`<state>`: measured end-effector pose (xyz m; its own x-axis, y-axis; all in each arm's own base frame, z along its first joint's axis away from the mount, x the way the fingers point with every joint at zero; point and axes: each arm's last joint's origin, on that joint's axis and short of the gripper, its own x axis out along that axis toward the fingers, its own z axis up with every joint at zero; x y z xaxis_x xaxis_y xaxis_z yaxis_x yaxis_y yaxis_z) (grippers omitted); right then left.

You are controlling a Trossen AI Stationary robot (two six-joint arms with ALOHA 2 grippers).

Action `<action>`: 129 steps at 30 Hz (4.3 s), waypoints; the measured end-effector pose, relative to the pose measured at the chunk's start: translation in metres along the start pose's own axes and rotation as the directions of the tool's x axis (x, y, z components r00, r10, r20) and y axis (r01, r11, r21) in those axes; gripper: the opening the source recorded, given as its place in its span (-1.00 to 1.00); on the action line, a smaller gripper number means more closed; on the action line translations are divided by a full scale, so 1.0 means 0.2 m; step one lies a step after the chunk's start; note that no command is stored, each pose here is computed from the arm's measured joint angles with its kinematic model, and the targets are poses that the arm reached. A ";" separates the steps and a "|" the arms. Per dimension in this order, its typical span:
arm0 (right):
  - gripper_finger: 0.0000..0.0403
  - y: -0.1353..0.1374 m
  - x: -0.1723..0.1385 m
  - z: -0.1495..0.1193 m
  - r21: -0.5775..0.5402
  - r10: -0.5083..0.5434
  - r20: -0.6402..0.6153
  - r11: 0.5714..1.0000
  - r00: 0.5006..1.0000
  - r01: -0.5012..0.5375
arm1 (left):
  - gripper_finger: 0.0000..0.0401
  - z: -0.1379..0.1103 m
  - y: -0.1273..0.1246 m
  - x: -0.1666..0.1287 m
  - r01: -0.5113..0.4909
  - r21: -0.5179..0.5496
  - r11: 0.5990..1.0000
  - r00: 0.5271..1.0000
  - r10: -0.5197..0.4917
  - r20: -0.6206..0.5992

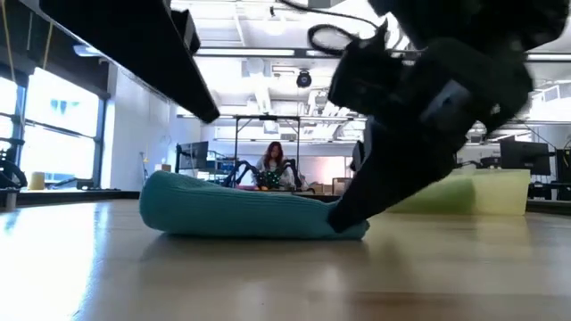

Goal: Roll microfiber towels into tight, uniform cylinder then place into a basket
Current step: Roll the blue towel

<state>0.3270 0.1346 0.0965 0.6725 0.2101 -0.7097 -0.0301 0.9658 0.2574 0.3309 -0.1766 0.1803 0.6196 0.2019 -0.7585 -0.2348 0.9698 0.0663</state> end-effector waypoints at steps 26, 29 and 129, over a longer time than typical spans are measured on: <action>-1.00 -0.12 0.01 0.06 0.420 0.161 -0.049 0.899 0.986 -0.126 | -0.06 -0.11 0.07 0.18 -0.070 0.072 0.995 0.983 0.081 -0.164; -1.00 -0.12 0.01 0.05 0.420 0.161 -0.049 0.899 0.986 -0.126 | -0.09 -0.14 0.09 0.23 -0.124 0.059 0.991 0.973 0.133 -0.188; -0.98 -0.01 -0.02 0.00 0.096 0.305 -0.156 0.951 0.940 -0.292 | -0.66 -0.08 0.18 0.01 0.465 -0.157 0.871 0.870 -0.483 -0.098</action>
<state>0.3240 0.1322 0.1000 0.5074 0.5153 -0.6906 -0.1540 0.8428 0.5157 0.3108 -0.1436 0.1712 0.5793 -0.3057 -0.7556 -0.0335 0.9173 -0.3968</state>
